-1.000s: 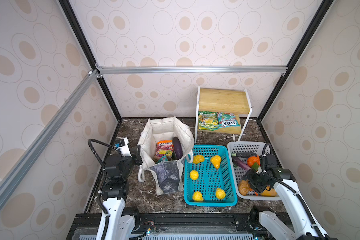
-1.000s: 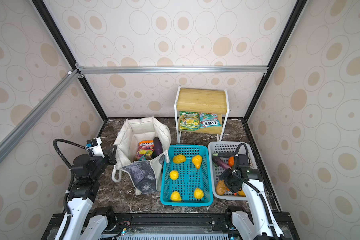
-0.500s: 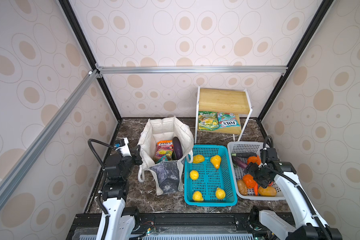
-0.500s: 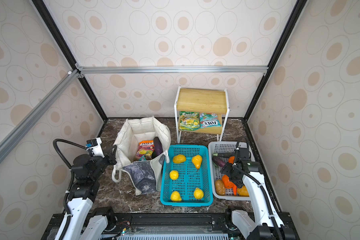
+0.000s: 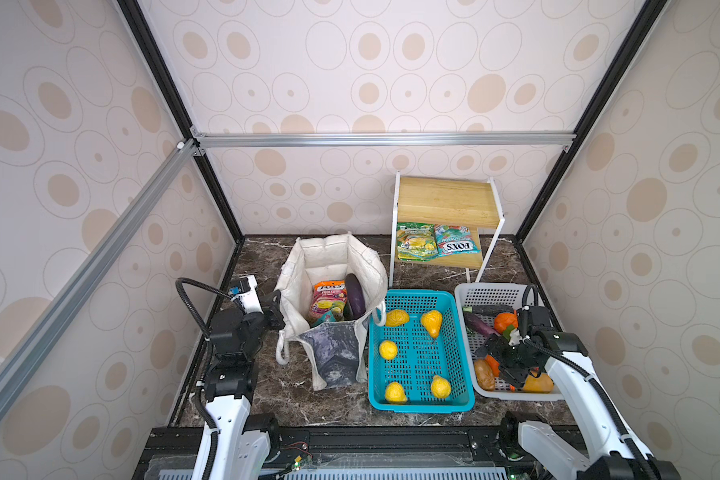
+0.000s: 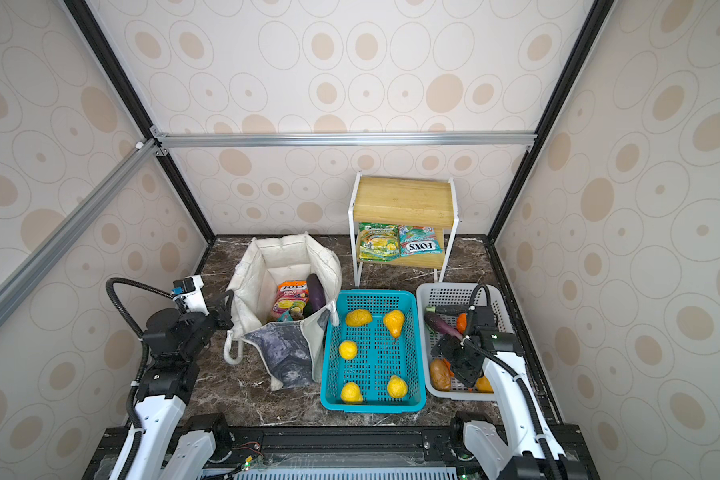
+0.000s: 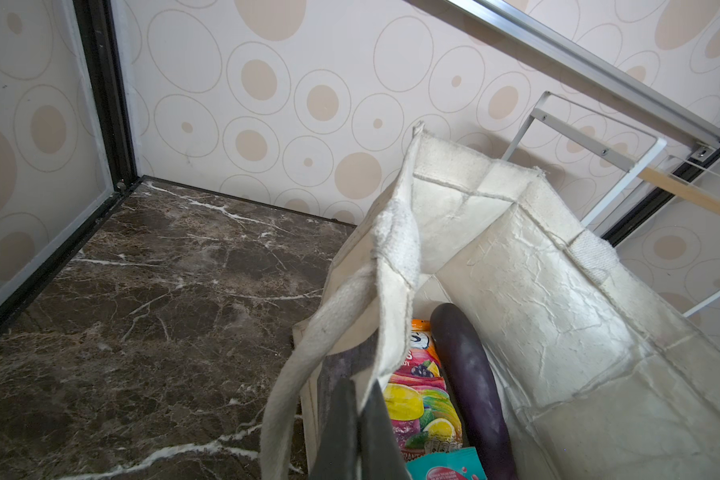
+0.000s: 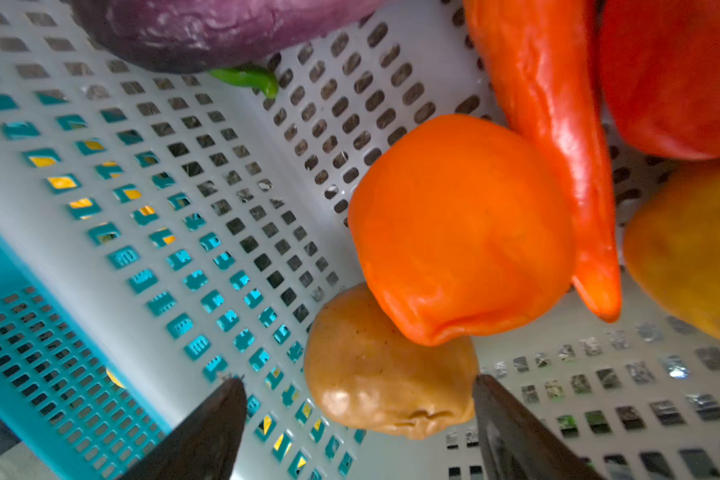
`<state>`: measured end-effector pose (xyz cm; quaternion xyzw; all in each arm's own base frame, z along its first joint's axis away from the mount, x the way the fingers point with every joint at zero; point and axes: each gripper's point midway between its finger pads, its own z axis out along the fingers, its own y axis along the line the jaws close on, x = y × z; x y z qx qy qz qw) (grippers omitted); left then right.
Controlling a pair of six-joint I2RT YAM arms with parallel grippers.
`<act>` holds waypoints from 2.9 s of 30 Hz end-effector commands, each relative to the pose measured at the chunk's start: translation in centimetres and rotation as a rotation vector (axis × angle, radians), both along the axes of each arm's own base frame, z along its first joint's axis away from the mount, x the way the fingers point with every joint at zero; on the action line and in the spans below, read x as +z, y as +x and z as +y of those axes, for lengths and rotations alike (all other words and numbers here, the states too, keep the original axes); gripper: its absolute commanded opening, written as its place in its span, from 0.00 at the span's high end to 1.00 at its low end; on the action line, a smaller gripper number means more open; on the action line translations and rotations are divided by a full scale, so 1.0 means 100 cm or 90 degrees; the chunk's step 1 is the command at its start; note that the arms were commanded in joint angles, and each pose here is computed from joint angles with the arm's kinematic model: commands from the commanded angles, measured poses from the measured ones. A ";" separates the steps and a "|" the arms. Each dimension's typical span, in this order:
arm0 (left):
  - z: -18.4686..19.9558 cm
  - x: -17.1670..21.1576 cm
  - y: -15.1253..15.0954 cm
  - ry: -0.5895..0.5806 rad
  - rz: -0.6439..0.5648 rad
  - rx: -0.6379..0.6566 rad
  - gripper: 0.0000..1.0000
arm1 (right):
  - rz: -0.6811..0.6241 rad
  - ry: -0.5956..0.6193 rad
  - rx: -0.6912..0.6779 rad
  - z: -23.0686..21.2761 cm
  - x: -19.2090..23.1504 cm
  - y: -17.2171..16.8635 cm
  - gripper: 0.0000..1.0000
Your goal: Place the food into the grocery bag and tie it
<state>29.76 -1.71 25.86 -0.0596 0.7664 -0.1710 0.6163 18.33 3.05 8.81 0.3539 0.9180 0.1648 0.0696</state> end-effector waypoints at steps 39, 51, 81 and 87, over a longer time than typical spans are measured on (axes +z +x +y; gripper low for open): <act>0.000 0.010 -0.001 0.008 -0.018 -0.002 1.00 | -0.084 -0.067 -0.037 -0.024 0.041 0.033 0.57; 0.000 0.010 -0.001 0.008 -0.019 -0.002 1.00 | -0.089 -0.186 -0.084 -0.067 0.048 0.096 0.56; -0.001 0.010 -0.001 0.006 -0.020 -0.006 1.00 | -0.088 -0.129 0.110 -0.028 0.001 0.101 0.28; 0.000 0.010 -0.001 0.006 -0.018 -0.004 1.00 | -0.079 -0.078 0.104 -0.012 -0.012 0.098 0.24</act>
